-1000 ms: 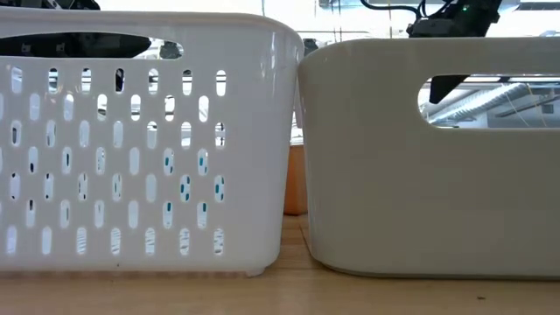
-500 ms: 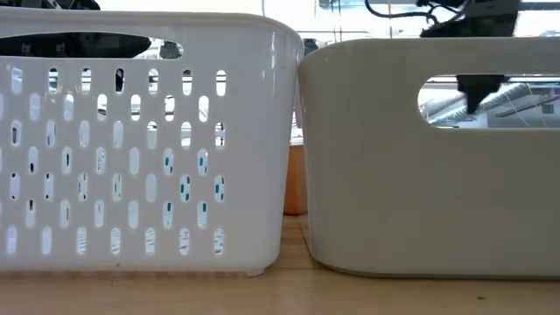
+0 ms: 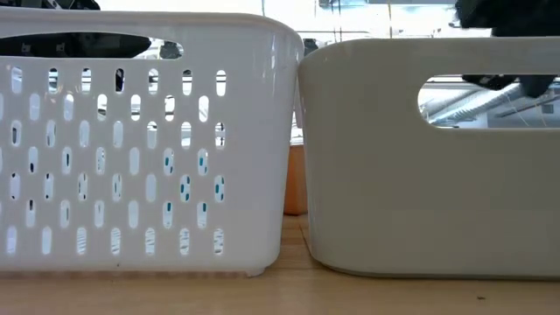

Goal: Pick & Place Toothbrushes
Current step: Put the blue toothbrush into the blue bin

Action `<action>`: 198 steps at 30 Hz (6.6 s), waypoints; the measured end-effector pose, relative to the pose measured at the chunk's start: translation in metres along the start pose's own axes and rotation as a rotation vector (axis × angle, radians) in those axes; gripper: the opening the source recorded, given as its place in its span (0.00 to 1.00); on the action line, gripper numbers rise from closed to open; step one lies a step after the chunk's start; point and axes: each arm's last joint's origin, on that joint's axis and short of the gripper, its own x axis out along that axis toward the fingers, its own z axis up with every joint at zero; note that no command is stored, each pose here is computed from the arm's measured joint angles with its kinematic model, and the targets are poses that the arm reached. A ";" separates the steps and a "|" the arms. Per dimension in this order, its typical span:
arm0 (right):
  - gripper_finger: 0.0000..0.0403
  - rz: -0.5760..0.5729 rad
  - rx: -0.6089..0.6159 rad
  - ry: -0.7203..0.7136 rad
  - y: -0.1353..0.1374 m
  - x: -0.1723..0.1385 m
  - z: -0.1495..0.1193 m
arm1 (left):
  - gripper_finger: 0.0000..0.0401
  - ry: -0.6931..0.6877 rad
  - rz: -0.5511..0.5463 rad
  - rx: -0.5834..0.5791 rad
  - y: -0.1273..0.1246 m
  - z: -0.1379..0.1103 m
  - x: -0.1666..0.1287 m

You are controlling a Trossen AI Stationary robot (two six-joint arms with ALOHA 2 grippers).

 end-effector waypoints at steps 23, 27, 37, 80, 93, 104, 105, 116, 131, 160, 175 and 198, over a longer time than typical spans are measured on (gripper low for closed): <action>0.08 0.188 -0.275 0.153 0.059 0.044 -0.010 | 0.05 0.000 -0.001 -0.043 0.000 0.000 0.000; 0.16 0.180 -0.264 0.168 0.060 0.048 -0.009 | 0.05 0.000 -0.001 -0.057 0.000 0.000 0.000; 0.40 0.186 -0.261 0.156 0.061 0.051 -0.007 | 0.05 0.000 -0.001 -0.056 0.000 0.000 0.000; 0.44 0.069 -0.362 0.397 0.069 0.126 -0.019 | 0.05 0.001 -0.003 -0.051 0.000 0.000 0.000; 0.44 0.036 -0.388 0.411 0.068 0.134 -0.021 | 0.05 0.001 -0.003 -0.053 0.000 0.000 0.000; 0.44 0.078 -0.415 0.394 0.066 0.144 -0.037 | 0.05 0.002 -0.003 -0.052 0.000 0.000 0.000; 0.44 0.068 -0.419 0.393 0.065 0.145 -0.039 | 0.05 0.002 -0.003 -0.052 0.000 0.000 0.000; 0.33 0.000 -0.414 0.395 0.054 0.152 -0.053 | 0.05 0.002 -0.003 -0.051 0.000 0.000 0.000; 0.03 0.000 -0.416 0.390 0.053 0.152 -0.053 | 0.05 0.002 -0.003 -0.051 0.000 0.000 0.000; 0.02 0.158 -0.343 -0.003 0.054 0.082 -0.021 | 0.05 0.005 -0.026 -0.086 -0.001 0.000 0.000; 0.02 0.426 -0.500 -0.716 0.063 0.019 0.033 | 0.05 0.005 -0.030 -0.115 -0.001 0.000 0.000; 0.02 0.495 0.319 -0.969 0.013 -0.003 0.074 | 0.05 0.006 -0.030 -0.136 -0.001 0.000 0.000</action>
